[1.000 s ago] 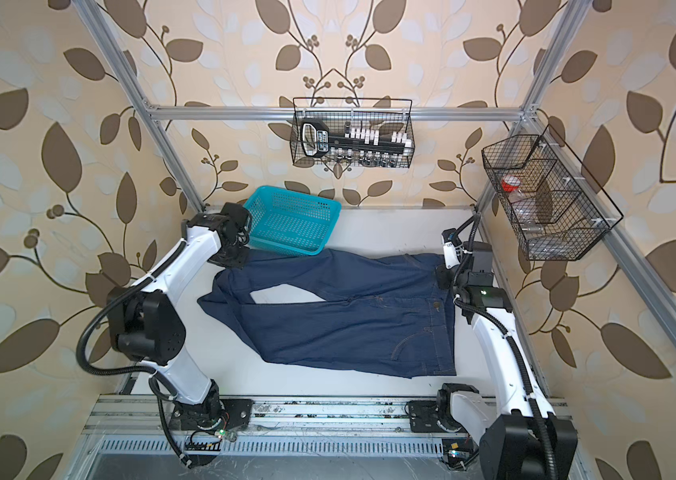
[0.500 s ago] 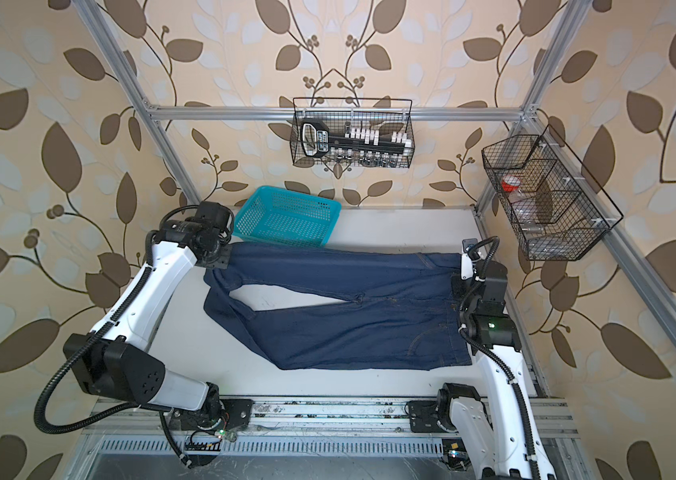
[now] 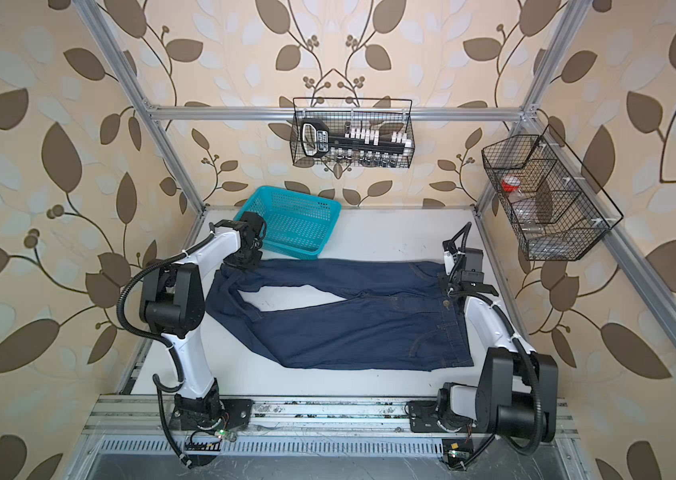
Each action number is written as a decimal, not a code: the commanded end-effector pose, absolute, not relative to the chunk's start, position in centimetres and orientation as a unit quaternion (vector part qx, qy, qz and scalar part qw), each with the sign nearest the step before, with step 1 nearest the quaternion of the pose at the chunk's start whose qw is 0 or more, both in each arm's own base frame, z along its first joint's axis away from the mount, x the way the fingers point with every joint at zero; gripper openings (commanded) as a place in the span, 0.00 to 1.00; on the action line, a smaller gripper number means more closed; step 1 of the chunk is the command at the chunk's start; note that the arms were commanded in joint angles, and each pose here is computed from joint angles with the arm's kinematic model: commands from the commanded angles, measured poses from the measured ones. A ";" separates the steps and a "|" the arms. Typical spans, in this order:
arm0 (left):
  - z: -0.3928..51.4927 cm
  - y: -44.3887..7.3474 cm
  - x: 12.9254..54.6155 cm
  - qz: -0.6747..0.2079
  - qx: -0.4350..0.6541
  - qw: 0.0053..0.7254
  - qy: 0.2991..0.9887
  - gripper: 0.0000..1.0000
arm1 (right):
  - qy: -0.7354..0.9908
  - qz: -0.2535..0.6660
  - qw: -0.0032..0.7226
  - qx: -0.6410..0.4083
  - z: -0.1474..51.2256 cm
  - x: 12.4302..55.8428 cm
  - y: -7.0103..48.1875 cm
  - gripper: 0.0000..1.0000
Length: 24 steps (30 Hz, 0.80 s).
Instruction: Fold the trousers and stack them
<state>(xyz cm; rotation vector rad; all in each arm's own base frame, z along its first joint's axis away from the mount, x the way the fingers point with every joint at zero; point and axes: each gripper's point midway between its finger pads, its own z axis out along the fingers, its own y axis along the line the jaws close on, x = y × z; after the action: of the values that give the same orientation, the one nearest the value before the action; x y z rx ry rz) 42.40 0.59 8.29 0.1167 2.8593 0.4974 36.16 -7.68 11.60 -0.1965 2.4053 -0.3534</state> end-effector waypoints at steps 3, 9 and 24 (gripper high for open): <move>9.5 1.7 43.6 0.191 0.020 0.134 0.972 0.06 | 0.932 -0.119 0.327 -0.101 11.1 37.1 -7.3 0.08; 9.3 2.0 44.2 0.199 0.009 0.134 0.971 0.09 | 0.936 -0.112 0.319 -0.095 10.5 38.7 -7.5 0.10; 11.8 2.0 43.3 0.189 -0.004 0.115 0.975 0.53 | 0.939 -0.143 0.308 -0.049 12.2 42.3 -10.2 0.52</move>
<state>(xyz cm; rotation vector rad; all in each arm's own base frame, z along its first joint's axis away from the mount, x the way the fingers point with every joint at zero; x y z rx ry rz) 44.16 1.46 9.59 0.0386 2.8485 0.5775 42.18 -9.51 9.90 -0.1544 2.5056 -0.3430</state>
